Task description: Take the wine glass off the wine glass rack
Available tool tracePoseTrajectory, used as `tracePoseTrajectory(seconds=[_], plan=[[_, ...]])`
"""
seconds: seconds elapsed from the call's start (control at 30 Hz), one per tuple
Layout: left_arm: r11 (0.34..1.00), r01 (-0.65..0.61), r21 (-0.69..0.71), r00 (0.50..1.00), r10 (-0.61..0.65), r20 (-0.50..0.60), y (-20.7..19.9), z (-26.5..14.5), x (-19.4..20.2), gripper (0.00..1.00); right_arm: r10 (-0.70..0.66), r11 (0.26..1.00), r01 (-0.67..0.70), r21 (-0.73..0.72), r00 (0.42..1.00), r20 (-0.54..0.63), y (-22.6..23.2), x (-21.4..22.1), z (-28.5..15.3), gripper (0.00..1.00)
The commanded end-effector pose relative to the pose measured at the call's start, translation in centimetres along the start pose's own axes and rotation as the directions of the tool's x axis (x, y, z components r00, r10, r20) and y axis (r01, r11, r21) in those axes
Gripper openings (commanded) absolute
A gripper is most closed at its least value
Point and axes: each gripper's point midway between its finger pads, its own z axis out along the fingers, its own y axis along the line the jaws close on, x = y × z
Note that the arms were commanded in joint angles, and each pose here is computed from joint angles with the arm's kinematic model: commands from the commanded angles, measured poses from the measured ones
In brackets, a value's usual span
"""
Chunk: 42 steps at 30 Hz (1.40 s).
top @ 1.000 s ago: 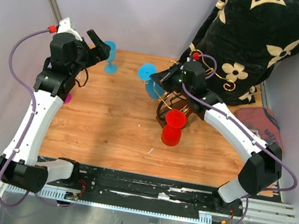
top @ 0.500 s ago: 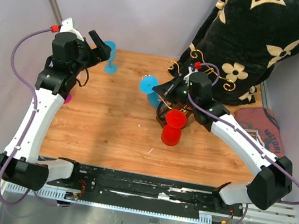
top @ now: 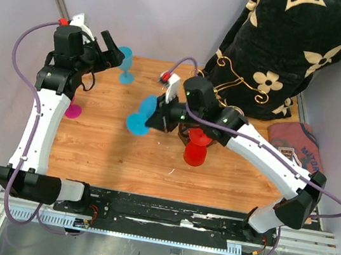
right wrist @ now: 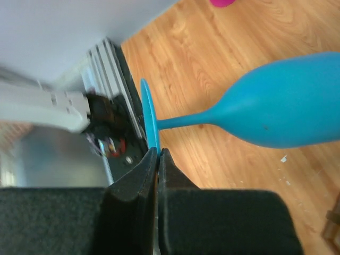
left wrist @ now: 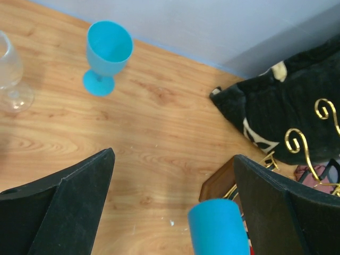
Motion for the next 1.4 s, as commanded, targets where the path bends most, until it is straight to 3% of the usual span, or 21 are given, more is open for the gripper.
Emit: tracePoseTrajectory(seconds=[0.0, 0.07, 0.23, 0.5, 0.8, 1.03, 1.37], plan=[[1.0, -0.01, 0.008, 0.999, 0.011, -0.047, 0.9, -2.0, 0.2, 1.0, -0.544, 0.839, 0.537, -0.091, 0.815, -0.202, 1.2, 5.9, -0.1, 0.01], [1.0, -0.008, -0.012, 0.998, 0.007, -0.067, 1.5, -2.5, 0.4, 1.0, -0.694, 0.717, 0.684, -0.131, 0.687, -0.216, 0.9, 7.5, 0.1, 0.01], [1.0, 0.001, -0.018, 0.991, -0.004, -0.137, 2.0, -3.3, 1.9, 1.0, -0.871, 0.475, 0.872, -0.121, 0.446, -0.205, -1.1, 9.1, 0.3, 0.01], [0.981, 0.121, 0.154, 0.949, -0.069, -0.307, -0.5, -4.0, 7.1, 1.0, -0.984, 0.172, 0.984, -0.037, 0.169, -0.061, -0.8, 7.0, -0.3, 0.01], [0.964, 0.18, 0.196, 0.919, -0.094, -0.384, -1.1, -4.5, 9.3, 1.0, -0.994, 0.056, 0.996, -0.073, 0.049, -0.098, -1.3, 5.5, 2.1, 0.01], [0.955, 0.194, 0.222, 0.914, -0.094, -0.394, -1.8, -5.3, 9.2, 1.0, -0.995, 0.03, 0.997, -0.071, 0.023, -0.1, -1.3, 4.4, 3.7, 0.01], [0.979, 0.15, 0.137, 0.906, -0.081, -0.415, 0.6, -4.8, 11.2, 1.0, -0.995, 0.001, 0.999, -0.044, -0.003, -0.1, -1.0, 2.9, 4.4, 0.01]])
